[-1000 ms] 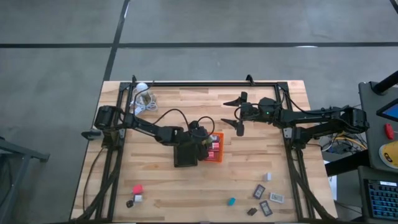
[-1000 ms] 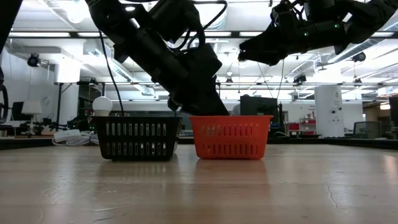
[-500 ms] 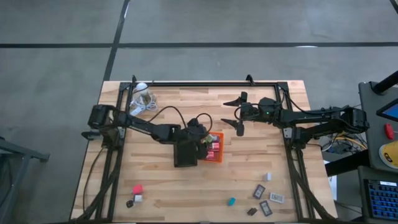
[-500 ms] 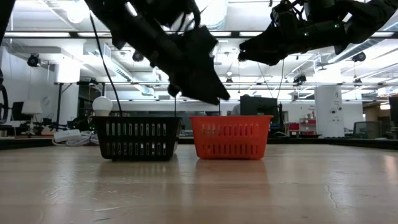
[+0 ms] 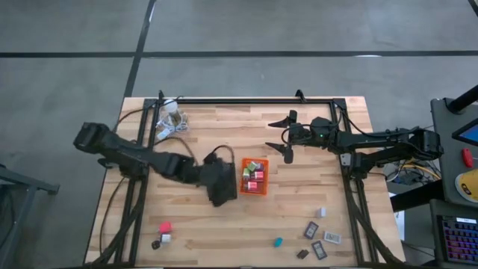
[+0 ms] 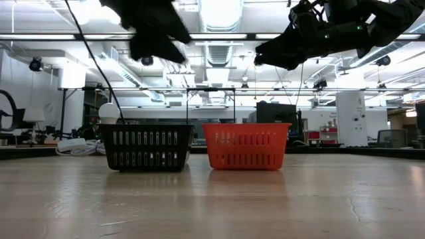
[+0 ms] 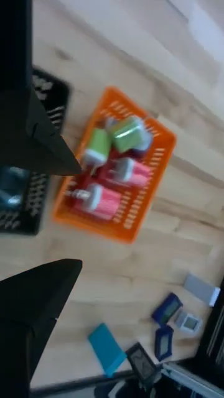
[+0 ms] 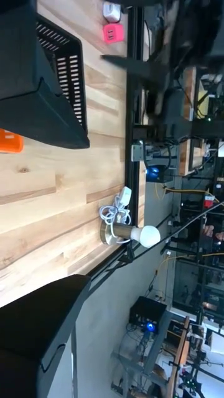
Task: Pick & Place Office items
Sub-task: Put the pink charger adapter into the orange bin
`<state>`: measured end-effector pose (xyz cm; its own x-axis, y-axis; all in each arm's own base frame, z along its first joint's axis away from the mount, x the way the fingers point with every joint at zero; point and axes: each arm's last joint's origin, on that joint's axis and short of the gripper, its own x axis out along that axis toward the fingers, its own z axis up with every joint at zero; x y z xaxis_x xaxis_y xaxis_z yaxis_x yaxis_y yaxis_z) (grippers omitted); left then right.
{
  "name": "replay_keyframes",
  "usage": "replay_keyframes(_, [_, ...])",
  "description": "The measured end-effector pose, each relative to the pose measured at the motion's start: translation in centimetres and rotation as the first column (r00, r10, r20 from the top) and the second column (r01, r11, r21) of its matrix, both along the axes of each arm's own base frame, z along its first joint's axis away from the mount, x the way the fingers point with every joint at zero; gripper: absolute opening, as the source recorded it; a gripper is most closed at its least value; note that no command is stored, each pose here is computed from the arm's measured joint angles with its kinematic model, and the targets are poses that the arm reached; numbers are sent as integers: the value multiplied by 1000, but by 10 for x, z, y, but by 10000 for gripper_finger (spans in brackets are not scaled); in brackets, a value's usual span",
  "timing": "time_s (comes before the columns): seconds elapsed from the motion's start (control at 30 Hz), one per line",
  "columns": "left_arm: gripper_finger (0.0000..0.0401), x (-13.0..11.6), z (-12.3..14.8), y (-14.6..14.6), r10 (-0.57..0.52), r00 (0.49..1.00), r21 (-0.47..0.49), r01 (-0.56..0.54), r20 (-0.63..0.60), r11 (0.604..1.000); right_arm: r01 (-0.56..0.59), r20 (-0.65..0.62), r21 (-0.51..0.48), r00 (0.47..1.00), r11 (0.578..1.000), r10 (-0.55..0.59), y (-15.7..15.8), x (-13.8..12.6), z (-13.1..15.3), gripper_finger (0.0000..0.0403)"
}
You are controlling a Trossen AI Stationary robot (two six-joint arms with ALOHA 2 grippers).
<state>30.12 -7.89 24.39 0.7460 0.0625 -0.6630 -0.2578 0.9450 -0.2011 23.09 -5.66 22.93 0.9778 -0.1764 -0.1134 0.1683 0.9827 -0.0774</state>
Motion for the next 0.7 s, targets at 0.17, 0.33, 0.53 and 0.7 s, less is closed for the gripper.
replay_keyframes(0.17, [236,-32,8,-32,97,995,-7,-97,-22,995,0,0,0,1000,1000,0,0,0,0,350])
replay_keyframes(0.33, [237,-61,3,-55,269,958,-103,-279,-99,955,0,0,0,1000,1000,0,0,0,0,346])
replay_keyframes(0.53, [237,-92,-9,-78,362,896,-174,-412,-259,895,0,1,0,1000,1000,0,0,0,0,340])
replay_keyframes(0.7, [237,-114,-12,-97,326,881,-201,-408,-344,891,0,1,0,1000,1000,0,0,0,0,346])
